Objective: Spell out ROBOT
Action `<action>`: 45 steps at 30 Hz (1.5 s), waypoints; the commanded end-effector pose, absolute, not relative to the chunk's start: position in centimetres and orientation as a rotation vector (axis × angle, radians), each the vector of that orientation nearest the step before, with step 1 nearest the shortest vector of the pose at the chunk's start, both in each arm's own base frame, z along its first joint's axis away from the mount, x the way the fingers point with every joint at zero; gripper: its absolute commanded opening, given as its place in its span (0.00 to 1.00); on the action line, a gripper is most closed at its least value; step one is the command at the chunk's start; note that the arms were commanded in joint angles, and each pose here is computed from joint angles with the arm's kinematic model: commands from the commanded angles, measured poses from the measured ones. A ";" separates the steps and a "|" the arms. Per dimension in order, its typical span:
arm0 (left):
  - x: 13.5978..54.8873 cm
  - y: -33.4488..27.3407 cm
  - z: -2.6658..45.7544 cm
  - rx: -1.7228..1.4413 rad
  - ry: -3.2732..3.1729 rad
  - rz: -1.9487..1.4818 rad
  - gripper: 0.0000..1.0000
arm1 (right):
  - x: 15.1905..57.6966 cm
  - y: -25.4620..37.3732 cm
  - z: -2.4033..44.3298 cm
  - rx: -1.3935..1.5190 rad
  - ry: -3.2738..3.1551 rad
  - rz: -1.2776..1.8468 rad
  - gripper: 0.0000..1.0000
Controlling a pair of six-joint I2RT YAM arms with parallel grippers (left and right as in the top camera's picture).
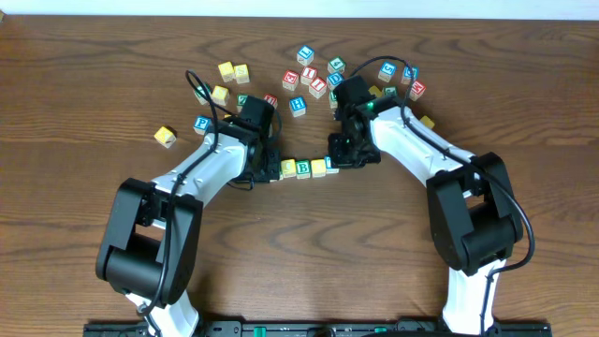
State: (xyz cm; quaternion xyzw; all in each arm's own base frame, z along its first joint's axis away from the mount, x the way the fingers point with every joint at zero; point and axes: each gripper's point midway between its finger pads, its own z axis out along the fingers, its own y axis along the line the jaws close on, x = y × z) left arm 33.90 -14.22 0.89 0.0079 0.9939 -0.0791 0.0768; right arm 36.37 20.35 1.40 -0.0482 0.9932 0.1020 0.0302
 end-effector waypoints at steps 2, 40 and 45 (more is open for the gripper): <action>34.6 -14.6 0.7 0.083 2.955 -0.240 0.07 | 35.6 21.1 1.0 -0.157 3.080 0.325 0.01; 32.4 -0.6 35.2 -0.072 2.147 -0.105 0.99 | 30.8 3.2 32.7 0.153 2.294 0.189 0.99; 32.5 -0.6 35.1 -0.072 2.151 -0.104 1.00 | 27.5 2.9 35.9 0.144 2.180 0.205 0.99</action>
